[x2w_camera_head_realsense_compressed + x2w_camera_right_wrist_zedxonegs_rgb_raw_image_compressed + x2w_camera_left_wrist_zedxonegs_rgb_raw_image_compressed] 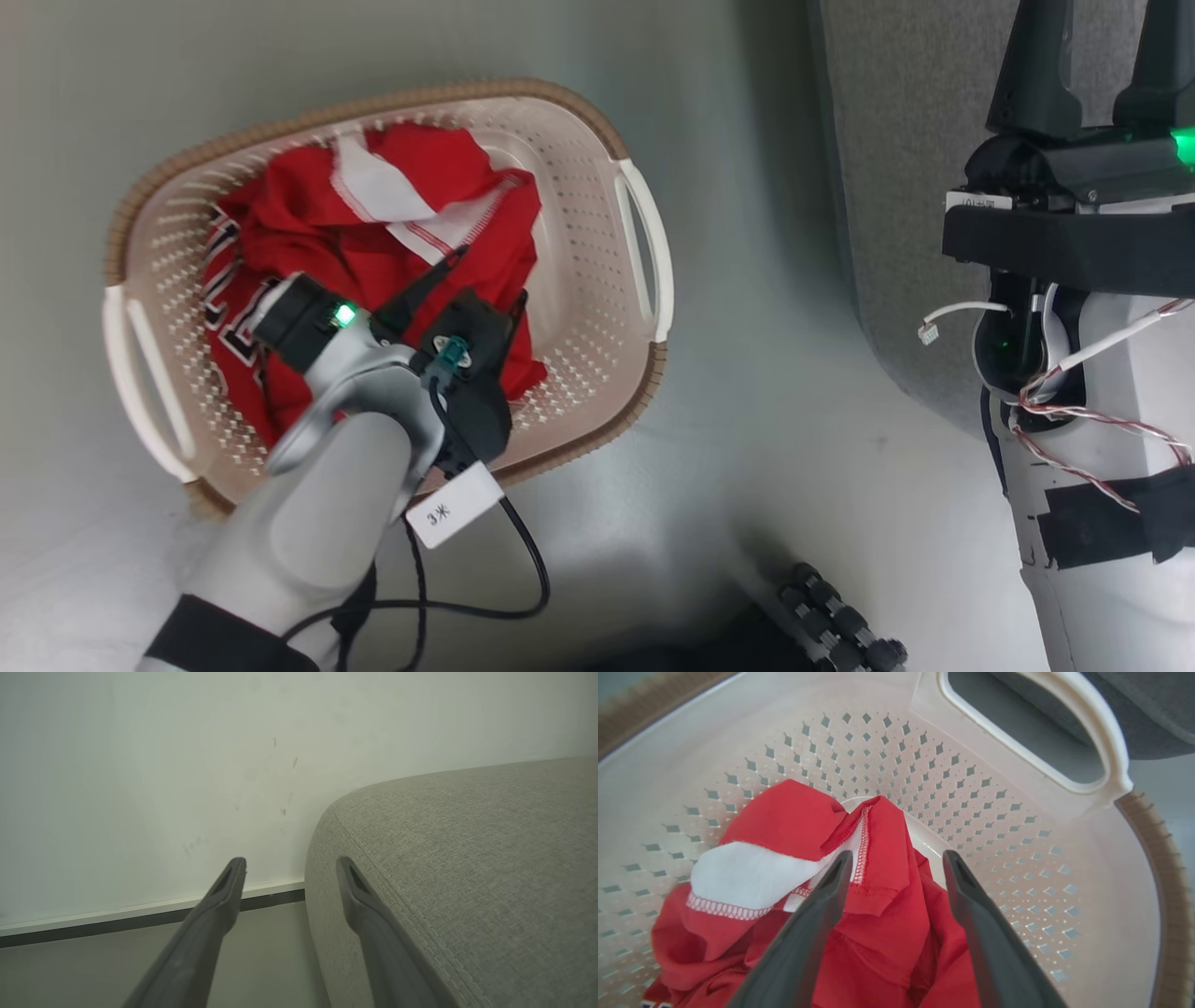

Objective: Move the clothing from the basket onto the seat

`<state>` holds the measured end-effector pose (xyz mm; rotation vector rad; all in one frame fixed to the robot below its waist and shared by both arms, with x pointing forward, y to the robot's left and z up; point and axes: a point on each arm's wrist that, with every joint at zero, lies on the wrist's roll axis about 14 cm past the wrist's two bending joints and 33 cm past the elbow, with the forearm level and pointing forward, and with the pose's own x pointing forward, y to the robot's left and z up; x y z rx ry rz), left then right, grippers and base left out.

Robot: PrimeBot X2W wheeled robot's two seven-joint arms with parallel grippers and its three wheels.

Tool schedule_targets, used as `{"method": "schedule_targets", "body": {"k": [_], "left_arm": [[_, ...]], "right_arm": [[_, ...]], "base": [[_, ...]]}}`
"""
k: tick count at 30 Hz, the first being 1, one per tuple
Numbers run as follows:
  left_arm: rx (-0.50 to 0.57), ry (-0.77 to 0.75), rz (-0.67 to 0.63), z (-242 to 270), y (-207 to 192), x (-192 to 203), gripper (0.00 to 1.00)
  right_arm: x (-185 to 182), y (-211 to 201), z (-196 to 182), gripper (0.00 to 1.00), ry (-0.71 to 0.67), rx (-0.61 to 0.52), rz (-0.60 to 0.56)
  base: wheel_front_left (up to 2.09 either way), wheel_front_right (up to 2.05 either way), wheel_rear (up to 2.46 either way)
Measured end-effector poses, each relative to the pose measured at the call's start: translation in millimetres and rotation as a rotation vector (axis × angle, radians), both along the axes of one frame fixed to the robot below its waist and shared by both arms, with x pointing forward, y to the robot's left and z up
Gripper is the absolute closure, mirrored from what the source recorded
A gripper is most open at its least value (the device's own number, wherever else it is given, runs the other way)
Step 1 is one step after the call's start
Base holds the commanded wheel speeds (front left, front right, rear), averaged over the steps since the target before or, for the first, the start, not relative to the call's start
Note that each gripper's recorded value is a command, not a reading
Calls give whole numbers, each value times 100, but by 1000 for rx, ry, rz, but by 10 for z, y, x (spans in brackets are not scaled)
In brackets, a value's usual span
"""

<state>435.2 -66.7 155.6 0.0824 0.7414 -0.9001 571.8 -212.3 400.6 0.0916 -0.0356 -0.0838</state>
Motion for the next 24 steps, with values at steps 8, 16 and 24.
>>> {"method": "schedule_targets", "body": {"k": [8, 16, 24], "left_arm": [[20, 21, -19, -265, -3, 25, 0], [71, 34, -37, -455, 77, 19, 0], [100, 26, -68, -522, 59, 23, 0]], "right_arm": [[-14, -85, -169, 0, 41, -26, -11], [-37, -99, -250, 0, 69, -31, -6], [-64, -115, -252, 0, 79, -36, -3]], "base": [[0, 0, 0], [0, 0, 0], [0, 0, 0]]}}
